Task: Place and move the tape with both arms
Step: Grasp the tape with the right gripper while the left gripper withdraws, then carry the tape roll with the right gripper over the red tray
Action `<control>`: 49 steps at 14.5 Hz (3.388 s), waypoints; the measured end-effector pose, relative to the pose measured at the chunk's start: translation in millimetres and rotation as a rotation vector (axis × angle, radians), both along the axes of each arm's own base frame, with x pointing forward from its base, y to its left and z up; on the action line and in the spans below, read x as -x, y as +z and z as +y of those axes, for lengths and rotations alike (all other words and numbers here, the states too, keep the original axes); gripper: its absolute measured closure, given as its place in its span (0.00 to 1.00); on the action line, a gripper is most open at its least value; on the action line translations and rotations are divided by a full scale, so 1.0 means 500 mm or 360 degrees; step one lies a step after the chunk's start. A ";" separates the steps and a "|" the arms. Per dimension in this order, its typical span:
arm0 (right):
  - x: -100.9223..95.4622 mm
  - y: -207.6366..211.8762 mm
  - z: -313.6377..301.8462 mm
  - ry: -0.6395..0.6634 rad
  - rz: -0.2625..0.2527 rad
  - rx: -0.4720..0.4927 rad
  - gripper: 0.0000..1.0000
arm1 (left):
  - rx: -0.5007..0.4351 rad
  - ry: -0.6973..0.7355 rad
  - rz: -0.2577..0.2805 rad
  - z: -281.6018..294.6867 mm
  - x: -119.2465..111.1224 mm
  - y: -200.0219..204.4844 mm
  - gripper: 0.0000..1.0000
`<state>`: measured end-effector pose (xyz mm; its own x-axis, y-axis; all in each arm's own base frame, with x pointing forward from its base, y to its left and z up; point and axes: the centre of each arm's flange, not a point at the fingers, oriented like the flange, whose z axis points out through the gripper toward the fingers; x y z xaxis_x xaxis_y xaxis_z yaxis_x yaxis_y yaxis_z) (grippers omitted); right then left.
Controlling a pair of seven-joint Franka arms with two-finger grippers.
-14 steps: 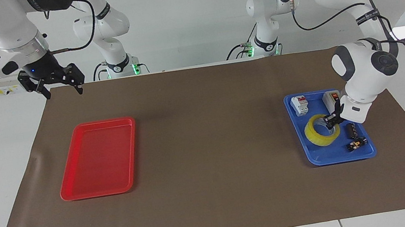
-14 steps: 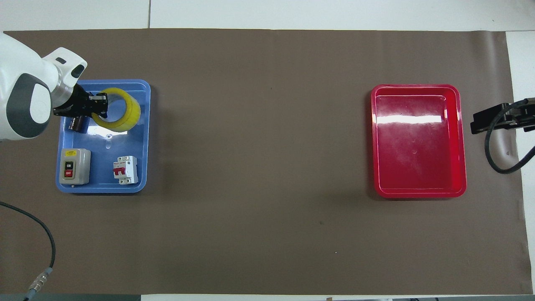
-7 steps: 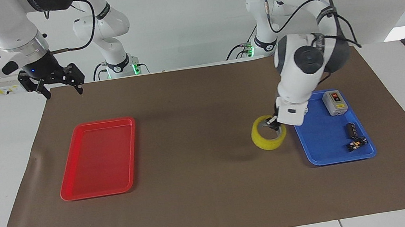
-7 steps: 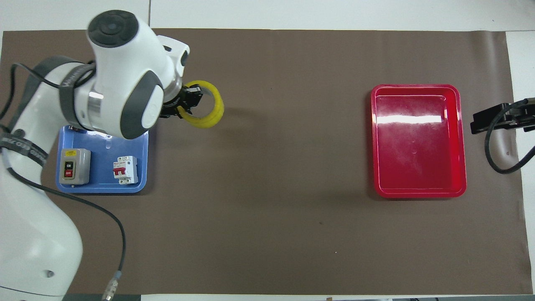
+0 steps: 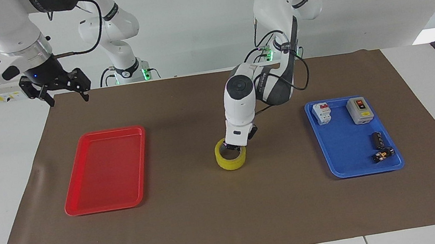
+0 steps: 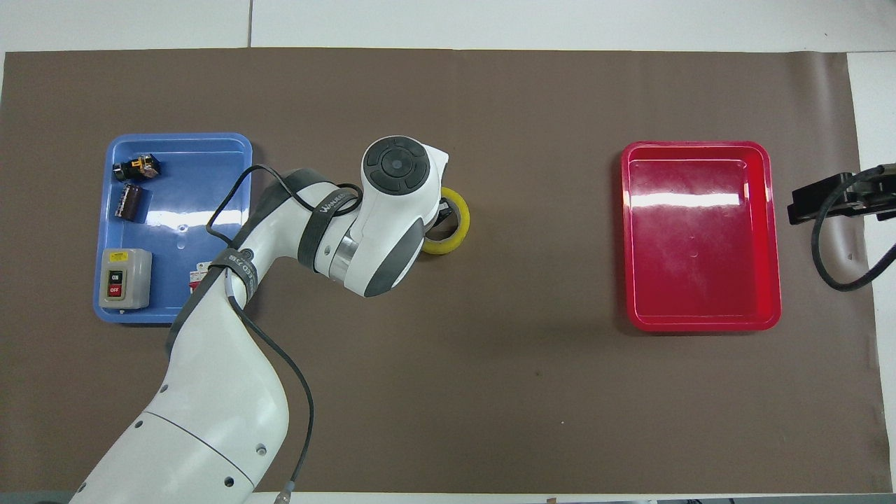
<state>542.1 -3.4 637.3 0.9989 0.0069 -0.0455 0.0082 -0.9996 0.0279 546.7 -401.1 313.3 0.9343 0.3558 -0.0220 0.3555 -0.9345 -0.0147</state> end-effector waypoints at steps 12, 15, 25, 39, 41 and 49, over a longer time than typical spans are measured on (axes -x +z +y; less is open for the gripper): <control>-0.033 -0.055 0.152 0.0141 -0.0055 -0.0032 0.00 | 0.0038 0.0111 -0.0059 0.357 -0.104 0.365 0.00; -0.078 -0.146 0.330 0.0104 -0.0120 -0.0046 0.00 | 0.0055 -0.0105 -0.0052 0.585 -0.081 0.504 0.00; -0.117 -0.561 0.758 -0.0010 -0.0302 -0.0091 0.00 | 0.0098 -0.0632 0.0157 0.689 0.030 0.584 0.00; -0.095 -0.698 0.766 0.0276 -0.0355 -0.0119 0.73 | 0.0086 -0.0675 0.0115 0.679 0.033 0.592 0.00; -0.098 -0.696 0.762 0.0271 -0.0341 -0.0107 0.78 | 0.0056 -0.0672 0.0097 0.686 0.039 0.605 0.00; -0.196 -0.461 0.413 0.0203 -0.0133 0.0077 0.78 | 0.0051 -0.0660 0.0102 0.698 0.048 0.598 0.00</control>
<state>640.1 203.0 407.0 0.9904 0.1337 0.0343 0.1306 -0.9881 0.0816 522.7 -52.1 612.1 0.9946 -0.0520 -0.0900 -0.0516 -0.9986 0.0068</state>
